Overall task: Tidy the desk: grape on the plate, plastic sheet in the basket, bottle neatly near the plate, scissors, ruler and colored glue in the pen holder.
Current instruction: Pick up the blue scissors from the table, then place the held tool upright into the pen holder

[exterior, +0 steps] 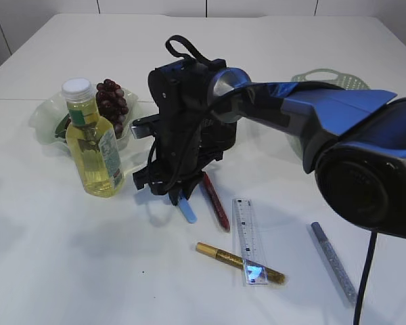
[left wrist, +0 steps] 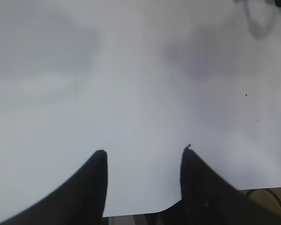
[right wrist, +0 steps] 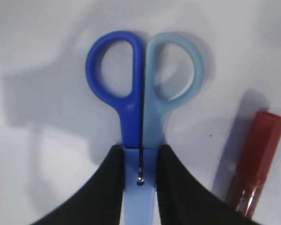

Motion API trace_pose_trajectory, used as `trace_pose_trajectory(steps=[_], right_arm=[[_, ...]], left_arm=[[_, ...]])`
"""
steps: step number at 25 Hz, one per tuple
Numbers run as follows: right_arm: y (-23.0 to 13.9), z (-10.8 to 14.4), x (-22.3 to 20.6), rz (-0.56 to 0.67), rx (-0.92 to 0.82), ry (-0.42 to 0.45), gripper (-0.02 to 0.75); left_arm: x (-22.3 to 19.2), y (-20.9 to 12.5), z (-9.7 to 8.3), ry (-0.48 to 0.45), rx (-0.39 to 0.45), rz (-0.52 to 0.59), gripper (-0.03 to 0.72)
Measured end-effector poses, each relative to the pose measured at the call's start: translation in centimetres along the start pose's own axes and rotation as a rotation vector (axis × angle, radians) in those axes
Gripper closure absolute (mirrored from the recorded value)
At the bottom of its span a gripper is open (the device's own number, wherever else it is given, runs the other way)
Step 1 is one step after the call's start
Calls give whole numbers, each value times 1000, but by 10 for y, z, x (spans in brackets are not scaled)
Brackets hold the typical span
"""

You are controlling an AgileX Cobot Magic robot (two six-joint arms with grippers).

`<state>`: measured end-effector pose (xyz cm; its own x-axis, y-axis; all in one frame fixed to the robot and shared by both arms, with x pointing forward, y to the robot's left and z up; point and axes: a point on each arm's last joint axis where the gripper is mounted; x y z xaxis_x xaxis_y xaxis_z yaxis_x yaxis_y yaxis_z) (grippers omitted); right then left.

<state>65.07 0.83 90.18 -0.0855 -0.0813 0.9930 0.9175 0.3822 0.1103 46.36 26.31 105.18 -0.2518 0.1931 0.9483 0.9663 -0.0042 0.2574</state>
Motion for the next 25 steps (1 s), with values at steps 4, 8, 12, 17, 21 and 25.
trace_pose_trajectory(steps=[4, 8, 12, 17, 21, 25], right_arm=[[6, 2, 7, -34, -1, 14, 563], [12, 4, 23, -82, -2, 32, 564], [13, 5, 33, -104, -2, 39, 564], [14, 2, 46, -127, -9, 48, 564], [16, -7, 72, -175, -26, 57, 564], [14, -22, 106, -229, -53, 63, 564]], left_arm=[[0, 0, 0, 0, 0, 0, 316], [0, 0, 0, 0, 0, 0, 316], [0, 0, 0, 0, 0, 0, 316], [0, 0, 0, 0, 0, 4, 316], [0, -1, 0, 0, 0, 6, 316], [0, -1, 0, 0, 0, 6, 316]])
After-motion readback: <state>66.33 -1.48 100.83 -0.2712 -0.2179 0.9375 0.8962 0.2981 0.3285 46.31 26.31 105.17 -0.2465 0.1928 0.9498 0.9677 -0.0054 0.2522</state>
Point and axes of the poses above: a point on each arm's last joint axis where the gripper is mounted, x pointing back along that axis away from the gripper, z along the wrist's bending axis when the last joint is at zero, y = z × x, and after that the axes turned 5 degrees about -x, right-handed
